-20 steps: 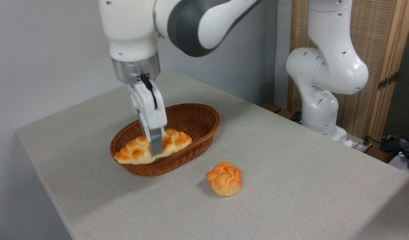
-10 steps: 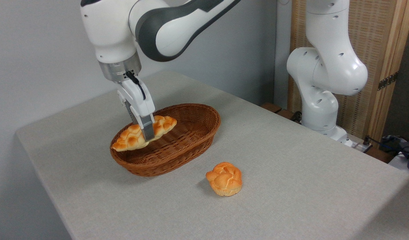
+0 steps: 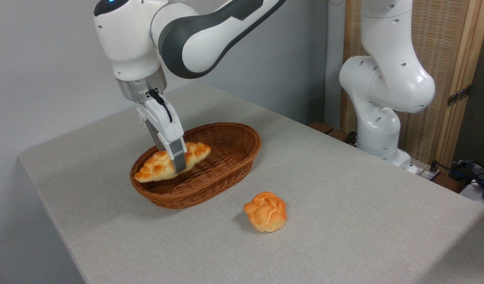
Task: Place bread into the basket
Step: 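Open the gripper to release the roll and raise it away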
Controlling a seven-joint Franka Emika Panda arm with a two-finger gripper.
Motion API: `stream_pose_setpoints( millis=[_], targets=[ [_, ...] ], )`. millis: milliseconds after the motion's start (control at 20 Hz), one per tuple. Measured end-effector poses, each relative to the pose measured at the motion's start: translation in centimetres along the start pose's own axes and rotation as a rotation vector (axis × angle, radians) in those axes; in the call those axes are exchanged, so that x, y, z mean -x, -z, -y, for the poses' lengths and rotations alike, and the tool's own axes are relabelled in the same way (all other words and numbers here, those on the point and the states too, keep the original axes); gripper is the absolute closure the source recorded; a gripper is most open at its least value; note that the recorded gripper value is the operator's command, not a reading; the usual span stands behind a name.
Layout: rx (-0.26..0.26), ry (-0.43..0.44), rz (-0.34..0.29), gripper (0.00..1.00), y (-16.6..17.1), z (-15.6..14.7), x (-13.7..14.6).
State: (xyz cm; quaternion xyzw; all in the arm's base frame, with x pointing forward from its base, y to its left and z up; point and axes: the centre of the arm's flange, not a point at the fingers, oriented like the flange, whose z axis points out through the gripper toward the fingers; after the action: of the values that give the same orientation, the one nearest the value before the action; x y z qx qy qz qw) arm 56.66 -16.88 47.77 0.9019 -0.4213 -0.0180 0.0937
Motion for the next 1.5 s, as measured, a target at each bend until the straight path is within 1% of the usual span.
stream_pose_setpoints(
  millis=[200,300,400,500,550,650,700,800,900,1000,1200,1350,1500],
  targets=[
    [-0.002,0.000,-0.002,0.00,0.1,0.0,0.0],
    [-0.009,-0.001,-0.012,0.00,0.7,0.0,-0.2],
    [-0.030,-0.003,-0.042,0.00,2.5,0.2,-0.5],
    [-0.053,0.001,-0.068,0.00,5.0,0.4,-0.4],
    [-0.066,0.007,-0.060,0.00,6.3,0.6,0.3],
    [-0.119,0.036,-0.040,0.00,9.3,1.8,2.5],
    [-0.147,0.059,-0.043,0.00,10.9,2.5,3.8],
    [-0.189,0.112,-0.068,0.00,13.9,3.7,6.8],
    [-0.212,0.149,-0.091,0.00,16.0,4.3,9.0],
    [-0.226,0.168,-0.097,0.00,17.0,4.5,10.3],
    [-0.224,0.173,-0.089,0.00,16.8,4.7,10.6],
    [-0.191,0.175,-0.051,0.00,16.1,4.4,10.8],
    [-0.176,0.174,-0.035,0.00,15.9,4.2,10.9]
  ],
)
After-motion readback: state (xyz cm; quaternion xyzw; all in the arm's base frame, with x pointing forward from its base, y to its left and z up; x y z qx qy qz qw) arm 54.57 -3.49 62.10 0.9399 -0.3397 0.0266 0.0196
